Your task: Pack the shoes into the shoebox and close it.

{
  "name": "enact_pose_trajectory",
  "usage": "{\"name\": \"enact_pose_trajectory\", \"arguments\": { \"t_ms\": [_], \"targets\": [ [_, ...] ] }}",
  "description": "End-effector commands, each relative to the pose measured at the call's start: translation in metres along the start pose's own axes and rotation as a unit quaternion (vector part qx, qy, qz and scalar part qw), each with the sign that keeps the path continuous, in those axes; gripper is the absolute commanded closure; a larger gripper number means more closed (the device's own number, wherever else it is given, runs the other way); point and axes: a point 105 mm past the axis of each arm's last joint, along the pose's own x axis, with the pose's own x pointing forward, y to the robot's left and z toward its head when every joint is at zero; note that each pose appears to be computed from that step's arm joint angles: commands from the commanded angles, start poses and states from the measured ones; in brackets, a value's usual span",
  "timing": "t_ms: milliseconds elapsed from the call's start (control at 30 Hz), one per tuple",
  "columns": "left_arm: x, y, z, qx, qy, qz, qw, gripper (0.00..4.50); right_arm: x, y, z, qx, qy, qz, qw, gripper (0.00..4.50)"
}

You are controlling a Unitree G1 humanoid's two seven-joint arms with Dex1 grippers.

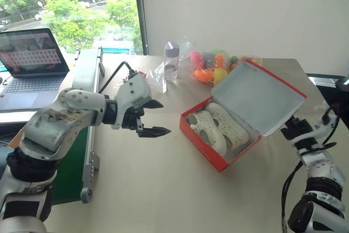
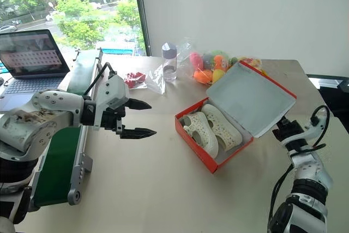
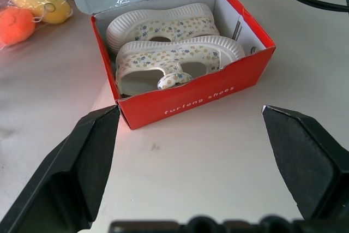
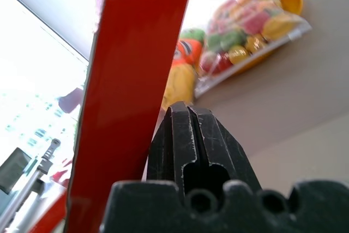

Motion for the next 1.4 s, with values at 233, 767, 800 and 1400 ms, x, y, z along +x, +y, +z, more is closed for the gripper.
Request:
{"name": "enact_pose_trajectory", "arguments": {
  "t_ms": [233, 767, 800, 1400],
  "targets": [
    [-0.007, 0.008, 0.009, 0.030, -0.005, 0.014, 0.999, 0.06, -0.016, 0.118, -0.021, -0.016, 0.163, 0.244, 0.956, 4.50],
    [-0.015, 0.005, -0.005, 0.016, 0.007, 0.055, 0.998, 0.06, 0.028, 0.154, -0.092, -0.098, 0.357, 0.289, 0.883, 4.50],
    [-0.015, 0.005, -0.009, 0.013, 0.012, 0.060, 0.998, 0.06, 0.030, 0.150, -0.104, -0.112, 0.379, 0.279, 0.875, 4.50],
    [-0.025, 0.000, -0.014, -0.024, -0.022, 0.101, 0.994, 0.06, 0.024, 0.164, -0.111, -0.279, 0.446, 0.375, 0.763, 4.50]
  ]
}}
